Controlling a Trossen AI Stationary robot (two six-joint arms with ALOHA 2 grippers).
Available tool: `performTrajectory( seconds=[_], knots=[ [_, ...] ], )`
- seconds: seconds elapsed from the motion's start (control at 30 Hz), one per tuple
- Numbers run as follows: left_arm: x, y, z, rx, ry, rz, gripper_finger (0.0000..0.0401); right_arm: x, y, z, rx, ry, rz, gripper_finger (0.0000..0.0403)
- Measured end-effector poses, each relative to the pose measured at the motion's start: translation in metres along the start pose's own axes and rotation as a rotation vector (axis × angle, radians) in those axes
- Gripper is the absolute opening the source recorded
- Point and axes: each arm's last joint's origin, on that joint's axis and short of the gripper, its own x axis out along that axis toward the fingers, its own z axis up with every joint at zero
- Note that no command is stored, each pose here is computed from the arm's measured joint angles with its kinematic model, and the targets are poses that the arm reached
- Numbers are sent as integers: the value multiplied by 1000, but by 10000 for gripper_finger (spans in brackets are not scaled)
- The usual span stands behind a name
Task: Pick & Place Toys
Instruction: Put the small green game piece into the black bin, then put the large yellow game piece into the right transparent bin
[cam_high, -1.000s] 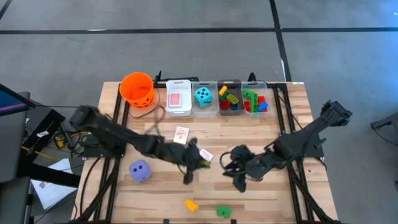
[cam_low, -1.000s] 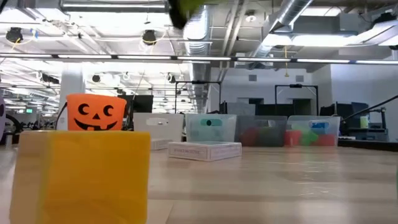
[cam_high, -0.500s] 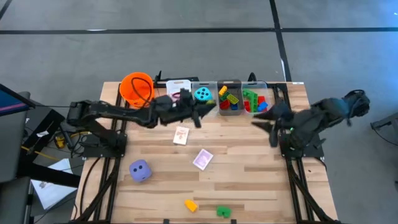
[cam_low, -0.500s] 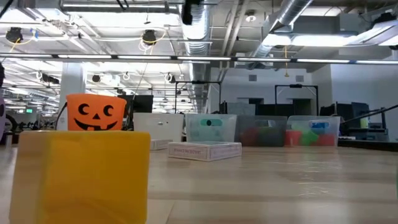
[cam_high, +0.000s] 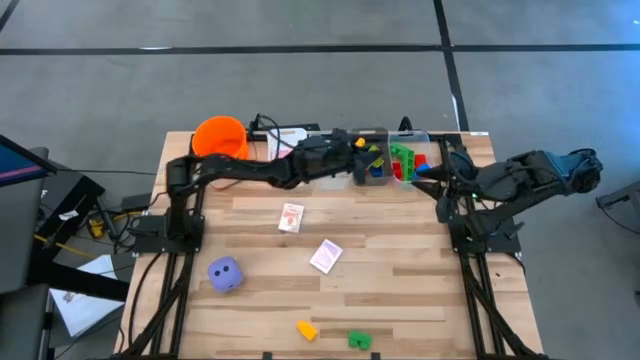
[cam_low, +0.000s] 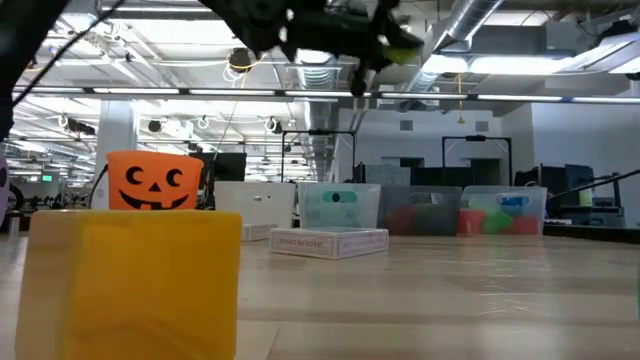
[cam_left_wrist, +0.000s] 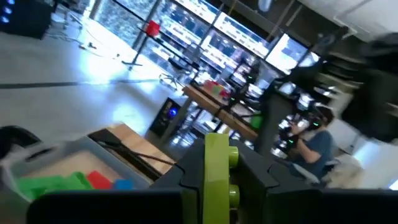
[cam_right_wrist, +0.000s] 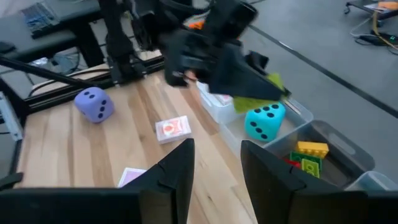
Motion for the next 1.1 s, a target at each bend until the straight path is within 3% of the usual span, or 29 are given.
performTrajectory(
  seconds=[0.33, 0.67, 0.97, 1.1],
  knots=[
    [19, 76, -11, 6, 88, 74, 43, 21, 13, -1, 29, 49, -39, 127],
    [28, 99, -43, 9, 94, 95, 59, 39, 26, -4, -8, 87, -65, 127],
    [29, 108, -43, 10, 54, 159, 152, 43, 29, -5, 34, 118, -27, 127],
    [29, 115, -37, -69, 20, 171, 209, 41, 30, -5, 46, 131, 1, 127]
  ],
)
